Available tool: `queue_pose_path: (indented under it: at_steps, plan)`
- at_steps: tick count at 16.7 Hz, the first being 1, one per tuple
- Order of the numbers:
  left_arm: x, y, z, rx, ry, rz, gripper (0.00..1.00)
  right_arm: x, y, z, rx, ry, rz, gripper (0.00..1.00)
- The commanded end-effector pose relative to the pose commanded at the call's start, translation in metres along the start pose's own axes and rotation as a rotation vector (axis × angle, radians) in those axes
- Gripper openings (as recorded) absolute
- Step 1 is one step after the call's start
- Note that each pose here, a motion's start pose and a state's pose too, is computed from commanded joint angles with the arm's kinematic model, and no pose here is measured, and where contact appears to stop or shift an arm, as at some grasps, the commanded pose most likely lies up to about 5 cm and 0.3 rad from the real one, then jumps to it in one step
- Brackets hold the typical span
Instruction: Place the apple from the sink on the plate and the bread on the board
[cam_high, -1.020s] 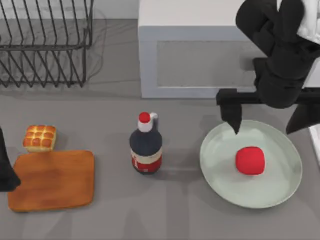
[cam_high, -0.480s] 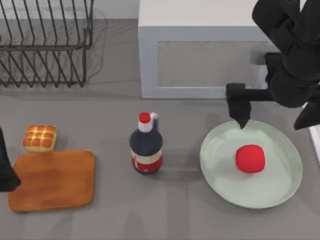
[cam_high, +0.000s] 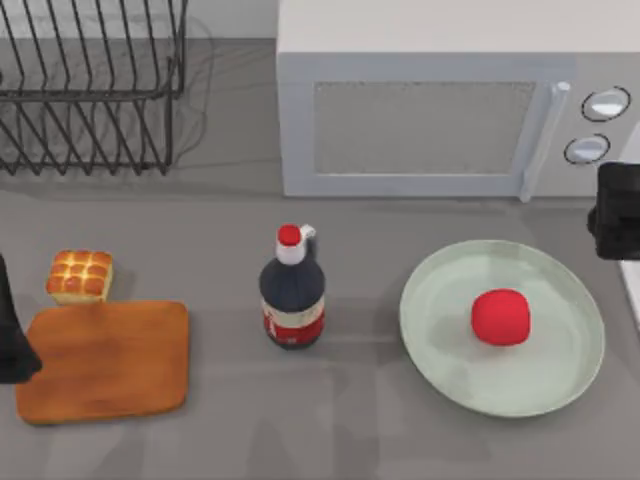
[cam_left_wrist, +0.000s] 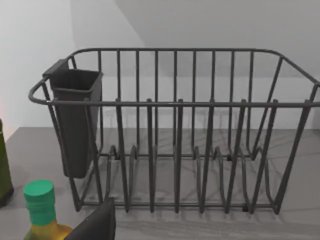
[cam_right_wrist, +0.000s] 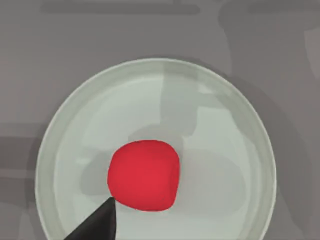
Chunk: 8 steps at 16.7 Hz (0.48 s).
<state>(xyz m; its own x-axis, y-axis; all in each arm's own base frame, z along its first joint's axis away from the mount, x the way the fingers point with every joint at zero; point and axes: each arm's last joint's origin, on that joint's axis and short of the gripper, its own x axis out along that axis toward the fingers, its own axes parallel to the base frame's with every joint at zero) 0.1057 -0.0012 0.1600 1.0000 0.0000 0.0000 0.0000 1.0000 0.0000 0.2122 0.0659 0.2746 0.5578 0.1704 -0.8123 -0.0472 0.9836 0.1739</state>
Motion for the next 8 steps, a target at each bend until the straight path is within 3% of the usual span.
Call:
queue_pose_path:
  at_steps: [4,8]
  plan:
    - [0.000,0.000,0.000,0.000,0.000,0.000,1.00,-0.022,-0.036,-0.058,-0.031,-0.354,0.016,1.00]
    - [0.000,0.000,0.000,0.000,0.000,0.000,1.00,-0.011,-0.060,-0.110,-0.077,-0.676,-0.028,1.00]
